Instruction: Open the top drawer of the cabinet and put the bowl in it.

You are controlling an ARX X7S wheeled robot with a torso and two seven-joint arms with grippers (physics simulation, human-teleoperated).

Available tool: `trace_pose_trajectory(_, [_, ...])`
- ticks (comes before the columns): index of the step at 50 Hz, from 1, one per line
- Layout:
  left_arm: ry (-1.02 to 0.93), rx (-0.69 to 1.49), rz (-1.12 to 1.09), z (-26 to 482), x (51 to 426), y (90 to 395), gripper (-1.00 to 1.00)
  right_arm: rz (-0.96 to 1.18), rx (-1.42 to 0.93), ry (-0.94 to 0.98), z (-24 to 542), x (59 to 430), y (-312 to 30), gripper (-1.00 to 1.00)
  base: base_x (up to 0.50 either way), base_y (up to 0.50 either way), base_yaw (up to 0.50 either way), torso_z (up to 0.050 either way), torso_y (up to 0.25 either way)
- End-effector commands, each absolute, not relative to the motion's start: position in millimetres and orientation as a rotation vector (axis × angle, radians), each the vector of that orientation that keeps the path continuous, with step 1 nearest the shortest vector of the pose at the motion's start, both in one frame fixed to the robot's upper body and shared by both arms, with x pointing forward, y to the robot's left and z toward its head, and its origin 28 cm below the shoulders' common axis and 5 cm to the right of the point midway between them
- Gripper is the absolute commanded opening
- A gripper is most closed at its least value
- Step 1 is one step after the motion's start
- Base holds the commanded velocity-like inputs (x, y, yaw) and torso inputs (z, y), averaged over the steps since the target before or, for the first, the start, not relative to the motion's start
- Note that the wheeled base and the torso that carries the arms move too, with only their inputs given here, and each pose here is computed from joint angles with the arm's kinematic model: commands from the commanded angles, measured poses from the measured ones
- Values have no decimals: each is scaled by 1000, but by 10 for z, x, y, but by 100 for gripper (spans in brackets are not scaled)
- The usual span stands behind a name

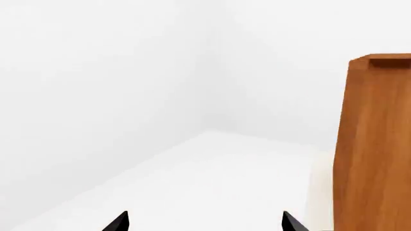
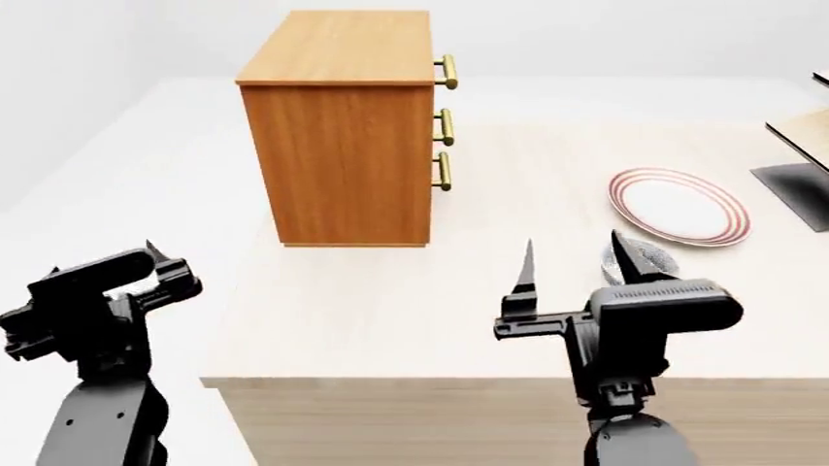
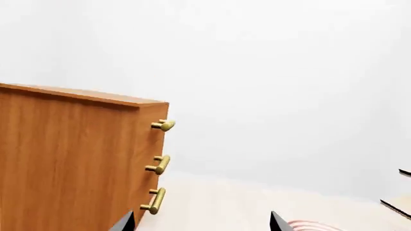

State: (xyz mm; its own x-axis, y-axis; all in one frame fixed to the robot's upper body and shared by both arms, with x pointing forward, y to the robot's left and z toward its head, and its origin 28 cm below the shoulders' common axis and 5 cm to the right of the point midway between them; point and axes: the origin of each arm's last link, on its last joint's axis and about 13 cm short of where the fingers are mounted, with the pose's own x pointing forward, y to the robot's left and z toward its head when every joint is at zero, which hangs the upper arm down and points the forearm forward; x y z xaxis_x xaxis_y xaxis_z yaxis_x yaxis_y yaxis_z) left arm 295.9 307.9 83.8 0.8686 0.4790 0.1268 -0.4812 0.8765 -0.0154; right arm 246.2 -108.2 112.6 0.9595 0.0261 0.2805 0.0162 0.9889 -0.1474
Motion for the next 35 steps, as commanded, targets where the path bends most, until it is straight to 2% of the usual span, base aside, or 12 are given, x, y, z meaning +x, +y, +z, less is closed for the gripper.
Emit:
trace_pose_trajectory(1, [-125, -19, 954, 1273, 3415, 3987, 100, -96, -334, -398, 2569, 3089, -1391, 100, 0, 0, 0, 0, 0])
trace_pose_trajectory(5, [-74, -31, 1025, 1205, 3494, 4114, 100, -202, -389, -341, 2932, 3508, -1599, 100, 0, 0, 0, 0, 0])
trace_pose_trajectory(10, [-53, -62, 1087, 1254, 3528, 4241, 100, -310, -403, -274, 3146, 3731, -1793, 100, 0, 0, 0, 0, 0])
trace_pose_trajectory(22, [-8, -87, 1116, 1253, 3488, 4318, 100, -322, -150, -99, 2723, 3818, -1869, 100, 0, 0, 0, 0, 0])
trace_pose_trajectory(35, [-4, -91, 1120, 1367, 3499, 4374, 100, -315, -101, 9, 2422, 3886, -1876, 100, 0, 0, 0, 0, 0])
